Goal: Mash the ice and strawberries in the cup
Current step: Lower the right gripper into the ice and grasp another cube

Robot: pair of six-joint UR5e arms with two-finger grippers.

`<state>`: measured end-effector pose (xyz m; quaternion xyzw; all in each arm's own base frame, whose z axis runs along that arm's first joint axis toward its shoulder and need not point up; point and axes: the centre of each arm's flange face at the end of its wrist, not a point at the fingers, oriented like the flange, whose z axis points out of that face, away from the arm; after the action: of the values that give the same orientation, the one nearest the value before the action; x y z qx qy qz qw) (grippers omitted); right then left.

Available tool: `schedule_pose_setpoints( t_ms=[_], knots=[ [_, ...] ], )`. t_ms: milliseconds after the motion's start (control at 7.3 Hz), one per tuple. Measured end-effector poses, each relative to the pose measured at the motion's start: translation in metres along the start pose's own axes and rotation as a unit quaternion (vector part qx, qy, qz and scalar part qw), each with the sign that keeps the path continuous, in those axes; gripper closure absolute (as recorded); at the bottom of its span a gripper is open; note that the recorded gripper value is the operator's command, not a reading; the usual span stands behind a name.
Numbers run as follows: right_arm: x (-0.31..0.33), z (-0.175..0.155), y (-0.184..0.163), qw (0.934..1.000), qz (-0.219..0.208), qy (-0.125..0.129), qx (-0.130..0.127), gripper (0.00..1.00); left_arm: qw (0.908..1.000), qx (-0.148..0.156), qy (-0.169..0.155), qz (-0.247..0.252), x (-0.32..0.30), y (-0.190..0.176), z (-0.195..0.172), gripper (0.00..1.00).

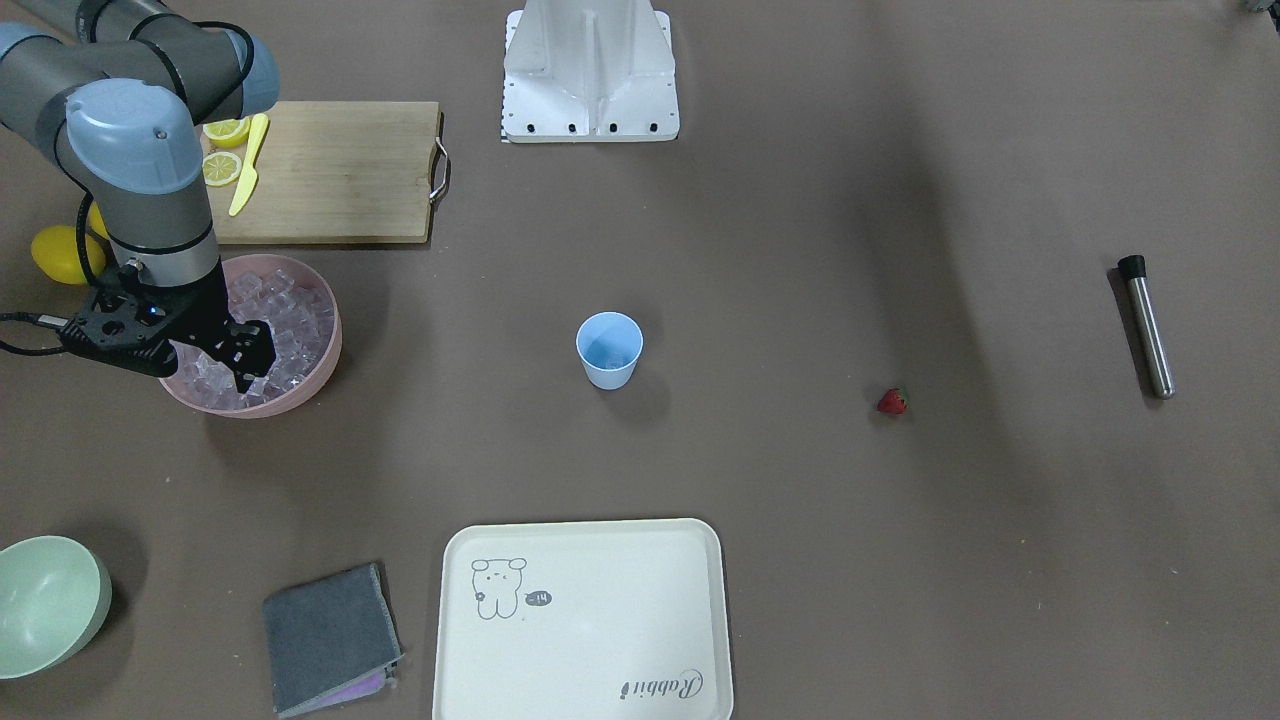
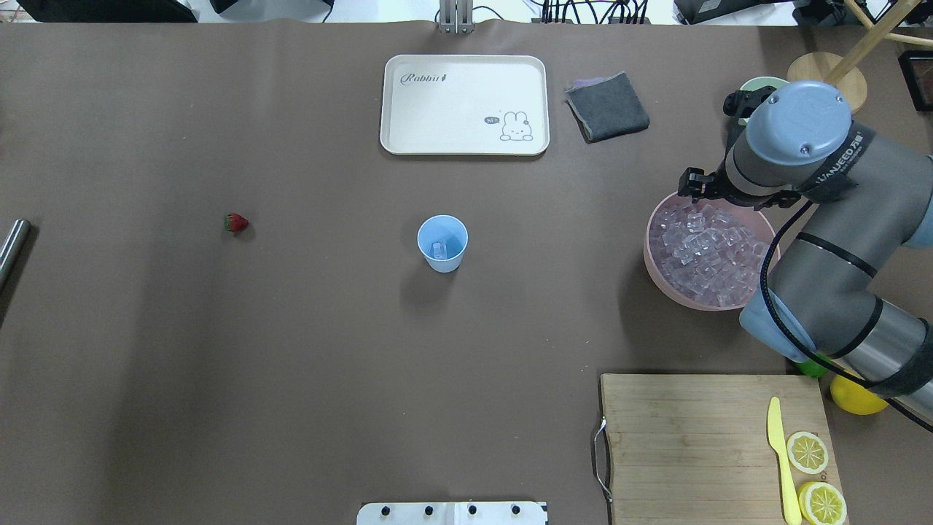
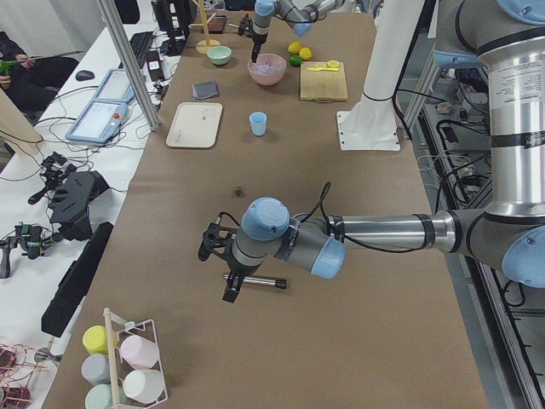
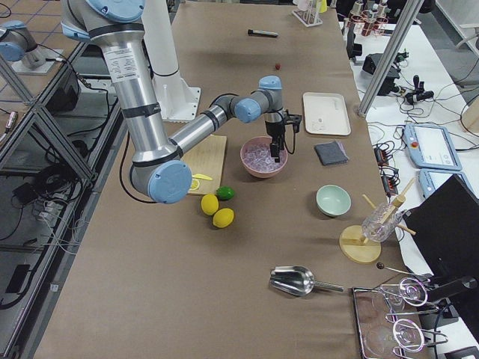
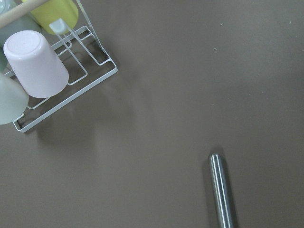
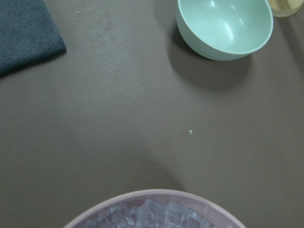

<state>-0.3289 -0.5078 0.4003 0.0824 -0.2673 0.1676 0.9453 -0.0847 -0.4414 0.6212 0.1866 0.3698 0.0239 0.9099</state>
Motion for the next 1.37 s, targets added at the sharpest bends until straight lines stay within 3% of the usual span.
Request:
schedule_pose_setpoints(
  t_ms=[274, 685, 1232, 1369],
  knots=[
    [0.001, 0.010, -0.001, 0.9992, 0.028, -0.028, 0.012, 0.21, 1.0000, -0.001, 0.000, -0.001, -0.001, 0.002, 0.001, 0.01],
    [0.004, 0.014, 0.003, 0.9989, 0.034, -0.029, 0.015, 0.27, 1.0000, -0.002, 0.000, -0.002, -0.001, 0.002, 0.002, 0.01],
    [0.002, 0.013, 0.014, 0.9990, 0.031, -0.031, 0.011, 0.28, 1.0000, -0.002, 0.000, 0.000, 0.000, -0.001, 0.002, 0.01],
    [0.002, 0.014, 0.018, 0.9991, 0.028, -0.030, 0.010, 0.36, 1.0000, -0.002, 0.001, 0.000, 0.001, -0.002, 0.002, 0.01]
  ],
)
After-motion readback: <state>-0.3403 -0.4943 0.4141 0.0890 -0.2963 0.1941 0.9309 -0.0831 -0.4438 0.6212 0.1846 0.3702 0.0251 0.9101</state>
